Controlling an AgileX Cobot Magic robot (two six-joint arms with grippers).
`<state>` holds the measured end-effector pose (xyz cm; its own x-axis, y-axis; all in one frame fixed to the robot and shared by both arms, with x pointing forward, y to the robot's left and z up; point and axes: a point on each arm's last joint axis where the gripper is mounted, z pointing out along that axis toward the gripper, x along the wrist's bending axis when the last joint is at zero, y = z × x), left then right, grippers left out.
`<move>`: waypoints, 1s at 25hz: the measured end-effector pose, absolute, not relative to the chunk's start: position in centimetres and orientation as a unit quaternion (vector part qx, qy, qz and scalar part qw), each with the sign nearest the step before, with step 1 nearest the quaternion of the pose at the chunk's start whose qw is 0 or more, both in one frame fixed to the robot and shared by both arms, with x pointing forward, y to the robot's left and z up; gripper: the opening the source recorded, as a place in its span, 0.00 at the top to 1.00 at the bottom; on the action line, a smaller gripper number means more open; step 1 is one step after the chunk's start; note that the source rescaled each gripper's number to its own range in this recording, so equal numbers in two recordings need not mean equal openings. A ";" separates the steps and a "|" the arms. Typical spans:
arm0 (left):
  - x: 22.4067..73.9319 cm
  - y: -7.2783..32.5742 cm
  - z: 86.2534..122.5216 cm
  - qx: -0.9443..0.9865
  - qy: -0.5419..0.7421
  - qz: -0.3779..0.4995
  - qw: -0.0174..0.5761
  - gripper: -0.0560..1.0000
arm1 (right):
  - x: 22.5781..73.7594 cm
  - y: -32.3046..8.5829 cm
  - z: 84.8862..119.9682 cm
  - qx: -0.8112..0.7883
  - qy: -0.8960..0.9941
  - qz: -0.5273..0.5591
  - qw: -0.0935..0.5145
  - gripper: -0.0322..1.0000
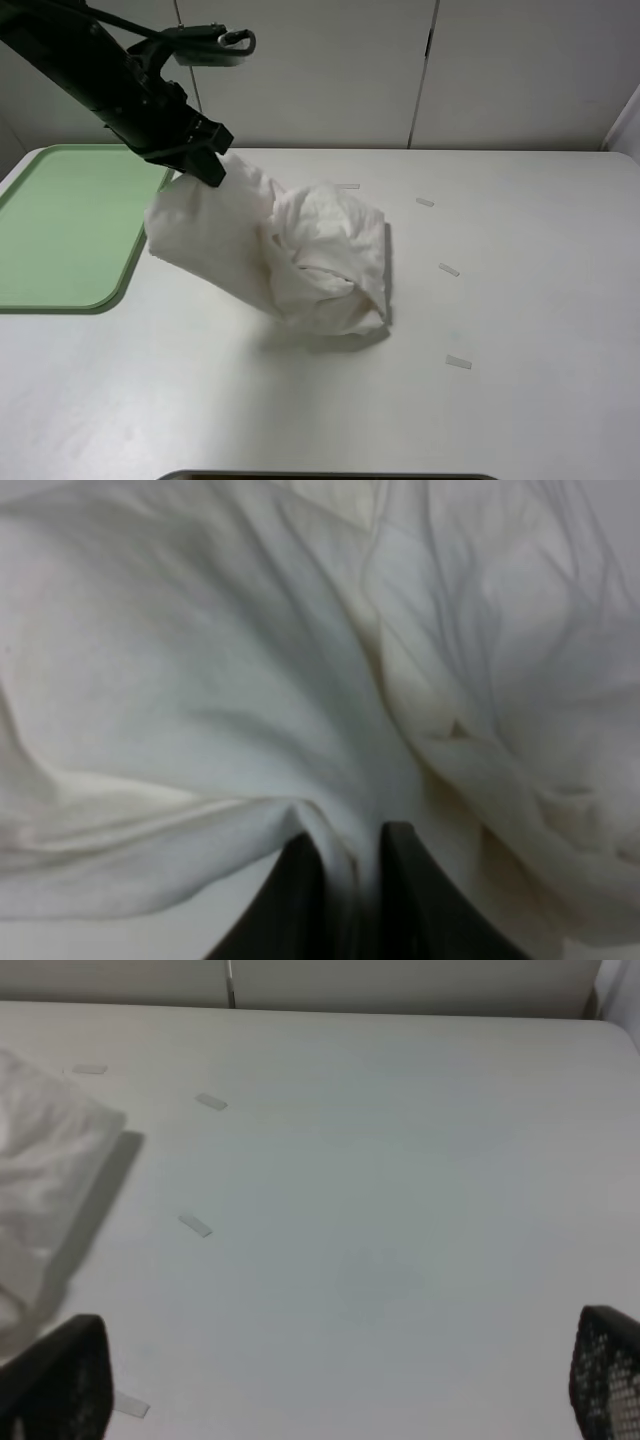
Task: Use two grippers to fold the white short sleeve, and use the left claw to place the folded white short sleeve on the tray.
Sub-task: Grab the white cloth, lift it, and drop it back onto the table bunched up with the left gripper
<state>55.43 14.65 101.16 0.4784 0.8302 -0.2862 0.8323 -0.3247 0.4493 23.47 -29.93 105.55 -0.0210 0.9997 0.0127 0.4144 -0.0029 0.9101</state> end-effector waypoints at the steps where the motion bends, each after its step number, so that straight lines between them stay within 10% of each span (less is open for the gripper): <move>1: 55.0 15.5 101.7 0.828 0.498 0.004 0.256 0.85 | 23.5 -29.9 105.6 0.591 0.598 0.390 0.375 0.00; 25: 51.0 6.2 99.1 0.892 0.378 0.006 0.249 0.85 | 23.5 -29.9 105.6 0.591 0.598 0.390 0.375 0.00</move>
<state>51.00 6.17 99.09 0.7138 0.6775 -0.1776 0.6715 -0.5899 0.4485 23.47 -29.93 105.55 -0.0210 0.9997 0.0127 0.4144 -0.0029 0.9101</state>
